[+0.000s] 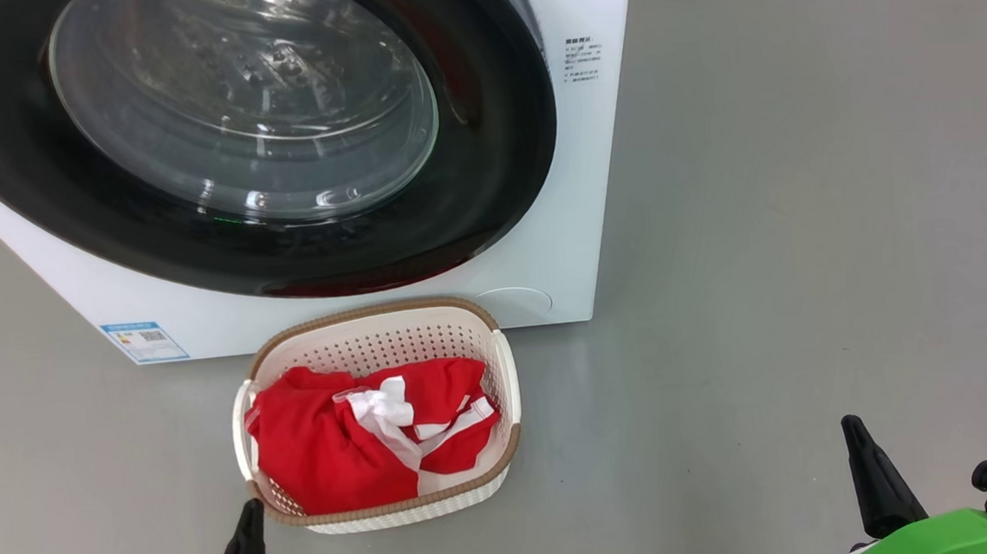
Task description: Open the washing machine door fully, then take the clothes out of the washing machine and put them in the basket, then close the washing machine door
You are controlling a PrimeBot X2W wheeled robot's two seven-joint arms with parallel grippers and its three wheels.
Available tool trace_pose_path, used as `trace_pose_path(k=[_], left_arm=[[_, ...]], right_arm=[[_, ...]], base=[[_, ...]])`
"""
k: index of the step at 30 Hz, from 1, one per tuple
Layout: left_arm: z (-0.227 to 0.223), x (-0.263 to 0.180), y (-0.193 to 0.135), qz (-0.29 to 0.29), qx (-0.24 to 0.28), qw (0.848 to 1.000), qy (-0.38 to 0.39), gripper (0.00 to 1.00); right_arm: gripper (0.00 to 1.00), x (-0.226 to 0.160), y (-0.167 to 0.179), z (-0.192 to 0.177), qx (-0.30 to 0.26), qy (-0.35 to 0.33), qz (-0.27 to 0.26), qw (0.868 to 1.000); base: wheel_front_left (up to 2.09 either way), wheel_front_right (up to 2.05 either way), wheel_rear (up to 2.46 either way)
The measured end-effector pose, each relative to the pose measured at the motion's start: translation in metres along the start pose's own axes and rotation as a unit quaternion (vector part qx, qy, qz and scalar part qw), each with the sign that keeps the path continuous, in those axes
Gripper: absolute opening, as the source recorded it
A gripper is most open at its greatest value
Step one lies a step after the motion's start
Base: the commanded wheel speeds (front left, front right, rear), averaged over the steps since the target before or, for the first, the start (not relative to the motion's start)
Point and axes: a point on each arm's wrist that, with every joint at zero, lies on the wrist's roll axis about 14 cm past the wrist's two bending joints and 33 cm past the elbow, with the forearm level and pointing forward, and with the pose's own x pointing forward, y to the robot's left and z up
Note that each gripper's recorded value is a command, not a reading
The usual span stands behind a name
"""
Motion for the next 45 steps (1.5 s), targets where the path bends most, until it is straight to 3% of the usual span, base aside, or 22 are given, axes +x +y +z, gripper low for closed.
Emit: trace_pose_path(k=[25, 45], left_arm=[[0.006, 0.002, -0.002, 0.007, -0.127, 0.992, -0.001, 0.0], [0.013, 0.005, -0.01, -0.002, -0.227, 0.974, -0.003, 0.0]], right_arm=[[0.0, 0.003, 0.005, 0.017, 0.122, -0.015, 0.002, 0.992], [0.0, 0.003, 0.009, 0.031, 0.216, -0.023, 0.012, 0.976]], base=[[0.0, 0.0, 0.0], [0.0, 0.0, 0.0]])
